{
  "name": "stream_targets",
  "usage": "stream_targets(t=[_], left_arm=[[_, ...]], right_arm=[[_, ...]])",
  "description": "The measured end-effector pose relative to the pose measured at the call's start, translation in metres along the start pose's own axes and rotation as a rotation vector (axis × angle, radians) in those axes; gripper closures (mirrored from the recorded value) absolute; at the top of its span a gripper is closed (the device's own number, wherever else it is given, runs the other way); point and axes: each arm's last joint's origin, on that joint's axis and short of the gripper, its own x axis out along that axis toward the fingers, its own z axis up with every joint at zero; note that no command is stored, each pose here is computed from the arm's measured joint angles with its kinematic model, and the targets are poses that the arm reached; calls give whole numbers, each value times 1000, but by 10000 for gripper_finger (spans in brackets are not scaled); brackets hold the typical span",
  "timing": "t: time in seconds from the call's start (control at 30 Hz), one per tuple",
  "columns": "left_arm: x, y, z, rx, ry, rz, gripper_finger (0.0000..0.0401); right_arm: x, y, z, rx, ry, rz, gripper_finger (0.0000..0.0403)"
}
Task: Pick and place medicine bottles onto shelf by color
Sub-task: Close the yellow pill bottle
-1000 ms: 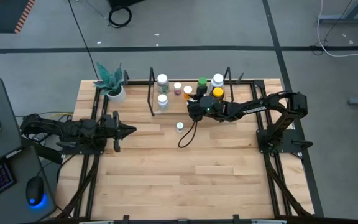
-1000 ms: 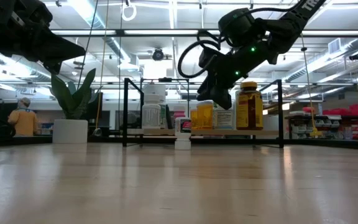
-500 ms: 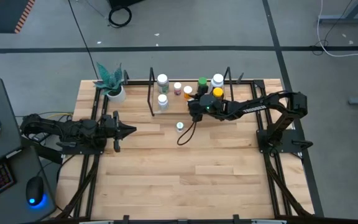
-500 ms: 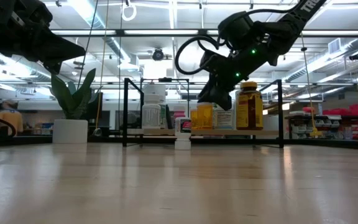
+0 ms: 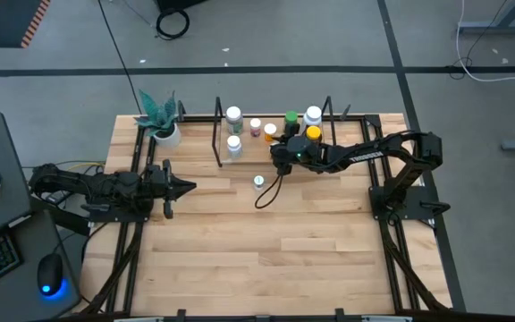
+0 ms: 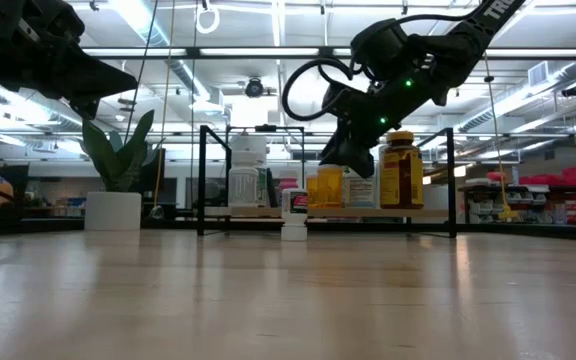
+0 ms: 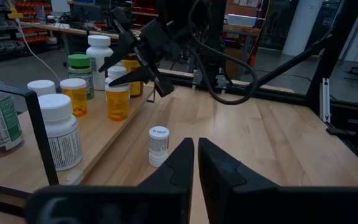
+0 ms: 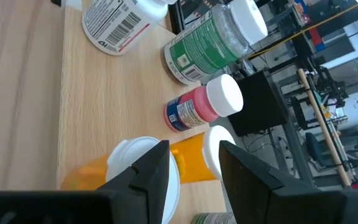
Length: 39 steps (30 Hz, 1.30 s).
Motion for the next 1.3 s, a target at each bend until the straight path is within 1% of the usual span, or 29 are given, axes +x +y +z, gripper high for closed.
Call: stream_targets(t=[0.23, 0.57, 0.93, 1.13, 1.3], left_arm=[[0, 0, 0, 0, 0, 0, 365], [0, 0, 0, 0, 0, 0, 376], [0, 0, 0, 0, 0, 0, 365], [0, 0, 0, 0, 0, 0, 373], [0, 0, 0, 0, 0, 0, 368]], right_arm=[[0, 0, -1, -46, 10, -4, 255], [0, 0, -1, -135, 23, -12, 255], [0, 1, -2, -172, 24, -2, 252], [0, 1, -2, -225, 22, 3, 252], [0, 1, -2, -280, 22, 4, 252]])
